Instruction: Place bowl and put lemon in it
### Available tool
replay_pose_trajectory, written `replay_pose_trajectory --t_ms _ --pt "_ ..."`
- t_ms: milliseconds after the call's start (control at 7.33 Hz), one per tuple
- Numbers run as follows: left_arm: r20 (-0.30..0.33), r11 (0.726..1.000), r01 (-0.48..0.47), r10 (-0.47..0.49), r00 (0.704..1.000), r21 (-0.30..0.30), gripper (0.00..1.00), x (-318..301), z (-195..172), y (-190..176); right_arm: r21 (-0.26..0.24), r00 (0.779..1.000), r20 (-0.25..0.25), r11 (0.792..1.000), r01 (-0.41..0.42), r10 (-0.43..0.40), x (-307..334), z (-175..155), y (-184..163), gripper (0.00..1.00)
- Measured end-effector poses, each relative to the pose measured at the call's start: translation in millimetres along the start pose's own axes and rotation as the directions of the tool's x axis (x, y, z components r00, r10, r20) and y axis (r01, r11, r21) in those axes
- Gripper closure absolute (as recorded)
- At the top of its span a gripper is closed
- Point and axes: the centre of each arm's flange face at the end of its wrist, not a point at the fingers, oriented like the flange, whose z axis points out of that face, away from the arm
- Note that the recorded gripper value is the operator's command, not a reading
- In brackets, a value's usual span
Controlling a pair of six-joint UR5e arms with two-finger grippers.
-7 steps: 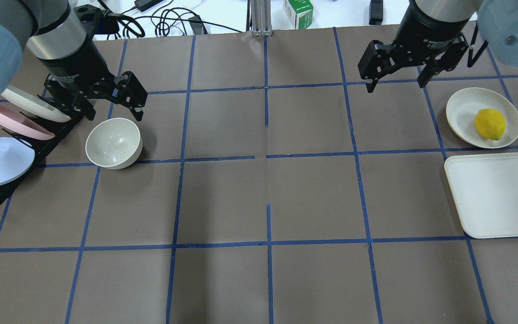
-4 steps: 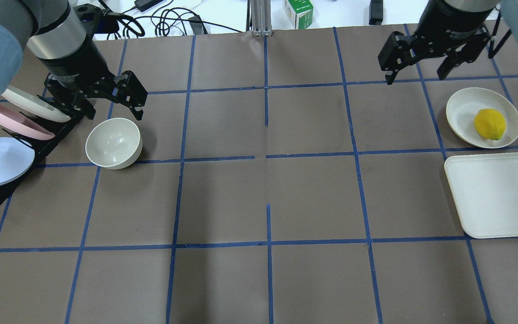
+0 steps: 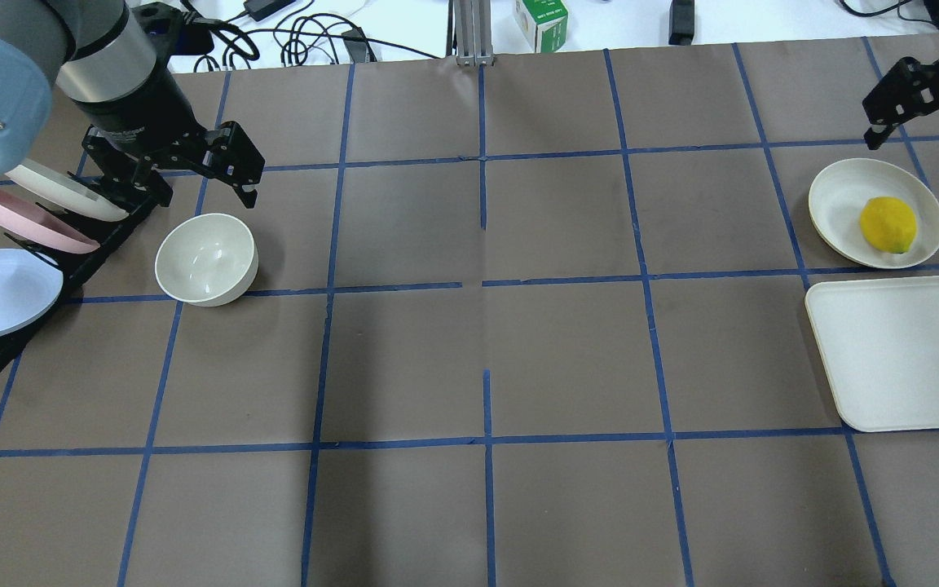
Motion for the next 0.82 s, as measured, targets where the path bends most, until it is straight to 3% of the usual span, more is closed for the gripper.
replay_pose_trajectory --t_ms 409,682,818 --pt "-0.008 0.992 0.124 -0.125 0.992 -0.032 0.0 -90 27 -20 -0.046 0.998 -0.028 0.997 0.06 -0.062 81 129 -43 0.0" --pt "-0.018 0.98 0.195 -0.196 0.98 -0.035 0.0 -167 71 -32 -0.079 0.999 -0.012 0.996 0.052 -0.053 105 190 -50 0.04" --pt "-0.017 0.977 0.211 -0.211 0.977 -0.022 0.0 -187 107 -35 -0.087 0.999 -0.004 0.995 0.05 -0.051 108 215 -49 0.25"
